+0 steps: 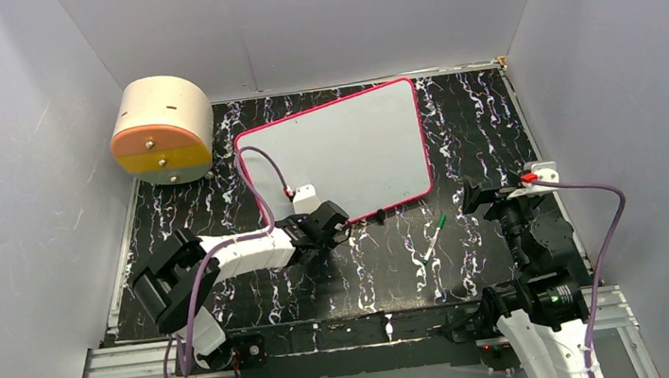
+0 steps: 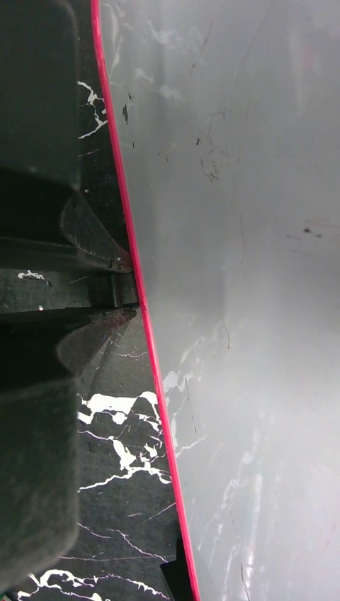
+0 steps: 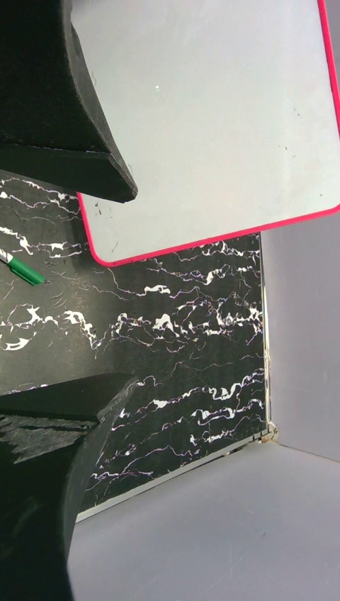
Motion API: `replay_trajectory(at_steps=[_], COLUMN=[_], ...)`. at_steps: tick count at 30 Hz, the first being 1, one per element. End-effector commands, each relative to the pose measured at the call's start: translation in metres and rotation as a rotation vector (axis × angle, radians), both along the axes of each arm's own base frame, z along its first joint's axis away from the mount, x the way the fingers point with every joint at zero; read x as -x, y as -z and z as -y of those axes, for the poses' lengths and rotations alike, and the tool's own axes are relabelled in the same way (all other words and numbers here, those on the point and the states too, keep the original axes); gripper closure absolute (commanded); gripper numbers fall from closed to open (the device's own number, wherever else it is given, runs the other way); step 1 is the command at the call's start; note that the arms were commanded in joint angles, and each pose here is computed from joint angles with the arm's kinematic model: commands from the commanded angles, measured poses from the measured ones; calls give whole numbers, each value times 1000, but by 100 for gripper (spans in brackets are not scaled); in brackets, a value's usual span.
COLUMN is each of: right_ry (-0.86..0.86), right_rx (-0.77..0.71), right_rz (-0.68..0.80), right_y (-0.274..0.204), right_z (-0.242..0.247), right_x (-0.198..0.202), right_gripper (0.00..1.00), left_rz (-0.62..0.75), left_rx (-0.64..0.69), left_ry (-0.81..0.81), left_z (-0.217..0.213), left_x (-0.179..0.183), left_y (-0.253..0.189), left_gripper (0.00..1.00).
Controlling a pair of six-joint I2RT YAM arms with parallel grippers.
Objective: Write a sentence on the whiteboard
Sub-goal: Move the whiteboard stand to the center of the board, then open the whiteboard marker at the center of the board.
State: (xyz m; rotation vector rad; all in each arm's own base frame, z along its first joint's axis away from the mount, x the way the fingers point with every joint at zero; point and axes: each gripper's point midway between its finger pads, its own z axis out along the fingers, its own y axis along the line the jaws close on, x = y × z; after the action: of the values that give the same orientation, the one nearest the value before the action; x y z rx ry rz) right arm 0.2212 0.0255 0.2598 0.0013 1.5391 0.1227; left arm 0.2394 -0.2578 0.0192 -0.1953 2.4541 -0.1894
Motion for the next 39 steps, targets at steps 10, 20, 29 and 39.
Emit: replay_trajectory(at_steps=[10,20,29,39], right_ry=[-10,-36,-98,37], right_rx=[-36,-83,-151,-183], right_rz=[-8,-151,-428,-711], right_y=[-25,-25,11,71], right_z=[-3,-13,-35,-26], right_x=[1,-3,-10,-10], right_gripper=[1,1,1,1], left_rz=[-1,15,146,402], left_rx=[93,141,131,-15], left_ry=[11,23,99,316], left_z=[21,15,-11,-36], left_x=[15,23,24,-4], left_y=[-27,-54,-119,-206], left_gripper=[78,53,14,7])
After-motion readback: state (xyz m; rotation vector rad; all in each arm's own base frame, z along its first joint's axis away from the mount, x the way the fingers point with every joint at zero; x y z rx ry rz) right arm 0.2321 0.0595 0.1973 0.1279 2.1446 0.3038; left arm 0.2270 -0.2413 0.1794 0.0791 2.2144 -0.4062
